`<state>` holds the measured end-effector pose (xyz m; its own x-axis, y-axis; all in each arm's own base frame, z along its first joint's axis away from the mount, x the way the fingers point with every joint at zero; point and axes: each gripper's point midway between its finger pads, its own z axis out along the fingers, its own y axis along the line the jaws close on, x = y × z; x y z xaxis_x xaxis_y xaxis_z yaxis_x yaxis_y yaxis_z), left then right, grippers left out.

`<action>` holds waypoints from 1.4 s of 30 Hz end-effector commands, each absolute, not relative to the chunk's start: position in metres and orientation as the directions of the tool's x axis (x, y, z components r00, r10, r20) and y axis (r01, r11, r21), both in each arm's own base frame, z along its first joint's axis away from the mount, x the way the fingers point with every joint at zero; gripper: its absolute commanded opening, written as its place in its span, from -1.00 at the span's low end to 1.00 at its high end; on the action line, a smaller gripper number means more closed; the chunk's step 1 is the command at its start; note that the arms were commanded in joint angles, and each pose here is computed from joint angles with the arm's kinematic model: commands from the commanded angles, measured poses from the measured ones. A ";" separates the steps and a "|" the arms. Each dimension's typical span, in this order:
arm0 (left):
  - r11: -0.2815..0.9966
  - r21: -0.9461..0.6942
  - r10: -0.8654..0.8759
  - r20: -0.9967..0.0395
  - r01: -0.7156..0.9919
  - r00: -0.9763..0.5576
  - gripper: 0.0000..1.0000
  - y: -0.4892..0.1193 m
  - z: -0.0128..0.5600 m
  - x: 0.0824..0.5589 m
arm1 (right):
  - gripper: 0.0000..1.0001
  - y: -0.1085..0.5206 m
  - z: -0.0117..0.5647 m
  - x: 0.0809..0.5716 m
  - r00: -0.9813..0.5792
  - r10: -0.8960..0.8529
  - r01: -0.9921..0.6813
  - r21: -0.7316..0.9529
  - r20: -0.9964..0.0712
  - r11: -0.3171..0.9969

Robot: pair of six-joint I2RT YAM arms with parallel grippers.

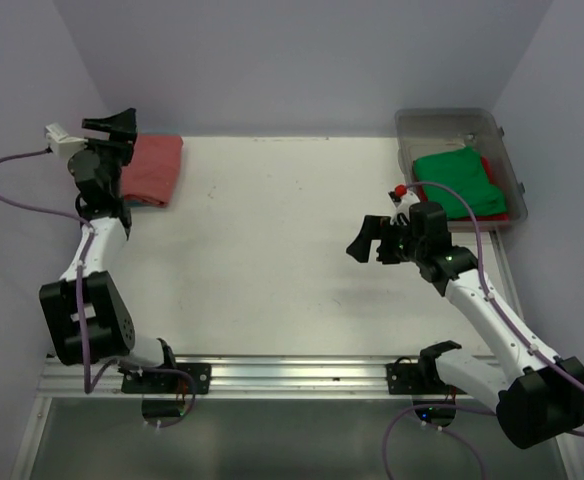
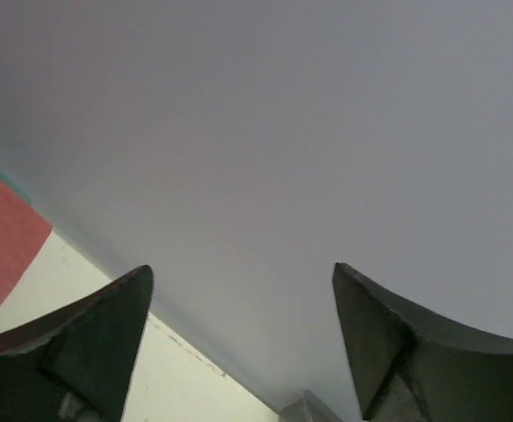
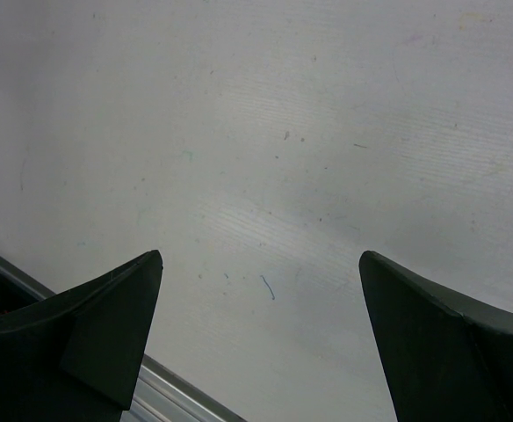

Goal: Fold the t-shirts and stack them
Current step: Put the neatly folded tshirt into the corner of the board with the left arm

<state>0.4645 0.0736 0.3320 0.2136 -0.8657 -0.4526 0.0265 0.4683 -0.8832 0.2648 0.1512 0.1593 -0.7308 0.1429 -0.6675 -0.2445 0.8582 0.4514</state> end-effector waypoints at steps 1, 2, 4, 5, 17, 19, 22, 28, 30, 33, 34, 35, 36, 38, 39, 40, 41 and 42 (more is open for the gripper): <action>0.533 -0.846 -0.834 -0.531 -0.028 0.149 0.59 0.086 0.292 0.513 | 0.98 0.155 0.164 0.269 -0.711 0.154 -0.259 0.459 -0.686 0.850; 0.541 -0.840 -0.837 -0.533 0.038 0.120 0.20 0.082 0.301 0.526 | 0.98 0.154 0.163 0.268 -0.714 0.154 -0.256 0.460 -0.683 0.850; 0.485 -0.874 -0.872 -0.487 -0.037 0.053 -1.00 0.097 0.243 0.555 | 0.97 0.155 0.164 0.267 -0.712 0.158 -0.258 0.464 -0.685 0.847; 0.485 -0.874 -0.873 -0.486 -0.017 0.033 -1.00 0.099 0.243 0.567 | 0.97 0.155 0.165 0.266 -0.712 0.156 -0.262 0.465 -0.684 0.846; 0.317 -0.827 -0.941 -0.334 -0.465 -0.048 -1.00 0.111 0.016 0.531 | 0.98 0.150 0.175 0.262 -0.693 0.166 -0.259 0.456 -0.702 0.851; 0.314 -0.842 -0.944 -0.326 -0.439 -0.050 -1.00 0.108 0.011 0.529 | 0.98 0.150 0.175 0.262 -0.695 0.162 -0.258 0.453 -0.701 0.853; 0.337 -0.875 -0.938 -0.342 -0.348 -0.049 -1.00 0.101 0.034 0.529 | 0.98 0.149 0.174 0.260 -0.694 0.158 -0.260 0.449 -0.702 0.855; 0.497 -0.868 -0.867 -0.497 -0.010 0.028 -1.00 0.089 0.193 0.536 | 0.98 0.148 0.175 0.264 -0.680 0.167 -0.257 0.446 -0.714 0.858; 0.587 -0.804 -0.810 -0.581 0.095 0.085 -0.77 0.078 0.266 0.527 | 0.98 0.148 0.176 0.266 -0.675 0.178 -0.251 0.449 -0.716 0.857; 0.660 -0.711 -0.747 -0.655 0.241 0.114 -0.51 0.032 0.342 0.498 | 0.98 0.147 0.179 0.272 -0.653 0.202 -0.238 0.450 -0.730 0.861; 0.662 -0.700 -0.742 -0.663 0.267 0.102 -0.39 0.021 0.351 0.489 | 0.98 0.146 0.178 0.273 -0.649 0.208 -0.230 0.449 -0.732 0.863; 0.652 -0.687 -0.740 -0.669 0.320 0.072 -0.10 0.004 0.360 0.477 | 0.98 0.145 0.181 0.278 -0.634 0.222 -0.225 0.451 -0.741 0.864; 0.641 -0.661 -0.735 -0.676 0.390 0.062 0.08 -0.018 0.381 0.459 | 0.98 0.140 0.180 0.282 -0.622 0.230 -0.197 0.434 -0.748 0.879; 0.618 -0.626 -0.707 -0.707 0.475 -0.011 0.44 -0.052 0.379 0.436 | 0.98 0.133 0.184 0.287 -0.611 0.233 -0.163 0.409 -0.756 0.898; 0.606 -0.591 -0.685 -0.728 0.533 -0.029 0.99 -0.076 0.390 0.417 | 0.98 0.131 0.187 0.289 -0.604 0.232 -0.158 0.400 -0.762 0.903; 0.600 -0.600 -0.668 -0.739 0.528 -0.081 1.00 -0.087 0.377 0.409 | 0.98 0.126 0.193 0.292 -0.582 0.234 -0.144 0.382 -0.779 0.913; 0.614 -0.560 -0.624 -0.776 0.557 -0.092 1.00 -0.100 0.374 0.398 | 0.98 0.124 0.198 0.293 -0.567 0.243 -0.139 0.381 -0.787 0.914; 0.612 -0.517 -0.597 -0.798 0.599 -0.079 1.00 -0.114 0.385 0.378 | 0.98 0.123 0.203 0.294 -0.554 0.251 -0.134 0.383 -0.794 0.914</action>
<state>0.3970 -0.0806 0.4259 0.0344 -0.7068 -0.7065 0.5695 0.5948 -0.5673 0.2776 0.1319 0.1675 -0.6576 0.2060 -0.7247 -0.1599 0.9018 0.4014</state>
